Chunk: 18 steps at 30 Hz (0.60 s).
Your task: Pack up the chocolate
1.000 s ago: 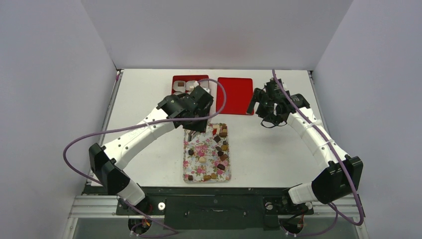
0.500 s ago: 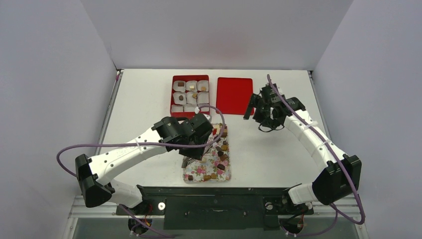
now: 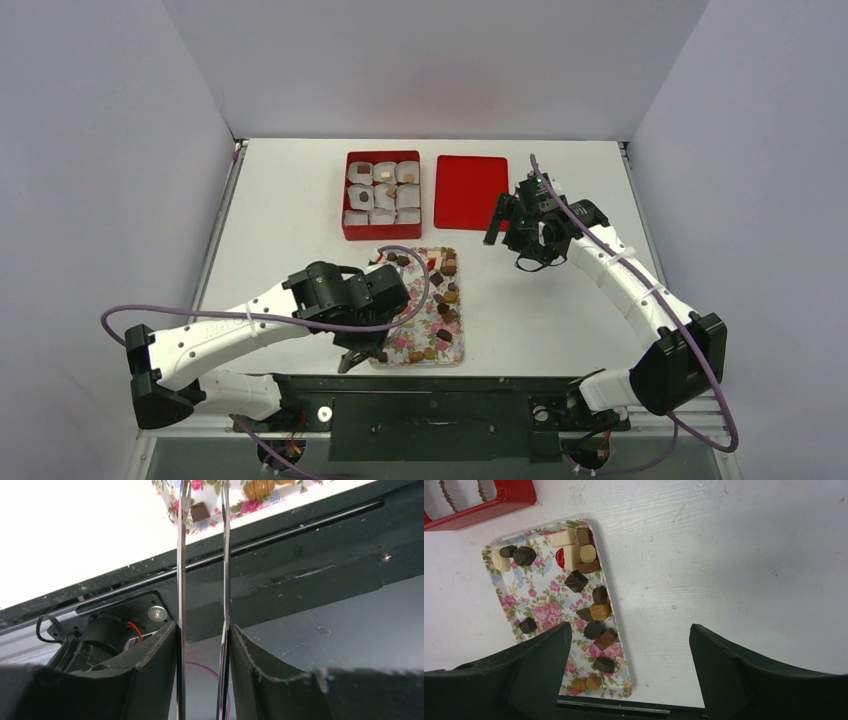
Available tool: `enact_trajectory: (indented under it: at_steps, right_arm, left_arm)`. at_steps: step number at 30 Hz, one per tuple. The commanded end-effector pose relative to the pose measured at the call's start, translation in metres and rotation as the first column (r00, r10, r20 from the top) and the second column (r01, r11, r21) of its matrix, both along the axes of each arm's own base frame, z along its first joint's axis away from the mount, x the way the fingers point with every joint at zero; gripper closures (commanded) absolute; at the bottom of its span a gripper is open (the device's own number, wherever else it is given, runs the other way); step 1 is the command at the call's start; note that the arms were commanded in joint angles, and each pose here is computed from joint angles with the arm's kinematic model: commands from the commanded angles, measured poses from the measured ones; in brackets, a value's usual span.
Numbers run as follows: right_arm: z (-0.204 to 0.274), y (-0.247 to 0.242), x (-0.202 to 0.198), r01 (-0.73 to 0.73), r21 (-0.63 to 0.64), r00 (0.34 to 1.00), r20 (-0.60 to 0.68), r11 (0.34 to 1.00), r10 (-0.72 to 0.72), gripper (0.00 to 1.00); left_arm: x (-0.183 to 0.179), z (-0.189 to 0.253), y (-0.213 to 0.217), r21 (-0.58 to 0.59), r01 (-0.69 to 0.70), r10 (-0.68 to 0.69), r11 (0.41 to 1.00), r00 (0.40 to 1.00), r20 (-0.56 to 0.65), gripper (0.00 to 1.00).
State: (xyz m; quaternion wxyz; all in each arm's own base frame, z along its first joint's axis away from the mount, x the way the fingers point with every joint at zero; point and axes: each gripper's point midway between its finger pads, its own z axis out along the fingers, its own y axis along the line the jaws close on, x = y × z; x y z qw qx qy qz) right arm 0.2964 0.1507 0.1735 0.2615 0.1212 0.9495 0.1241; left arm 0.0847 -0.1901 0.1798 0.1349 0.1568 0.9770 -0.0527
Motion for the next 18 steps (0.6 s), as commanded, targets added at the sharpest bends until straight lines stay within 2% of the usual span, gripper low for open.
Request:
enact_trajectory:
  at_steps: [1,18]
  right_arm:
    - [0.011,0.004,0.004,0.009,0.017,0.998,0.062,1.000,-0.010,0.17]
    - [0.012,0.006,0.004,0.004,0.021,0.998,0.069,1.000,-0.006,0.17]
  left_arm:
    - [-0.011,0.000,0.007,0.001,-0.035,0.035,0.999,0.999,-0.024,0.63]
    - [-0.023,-0.018,0.009,0.067,-0.021,0.025,0.998,0.998,-0.061,0.62]
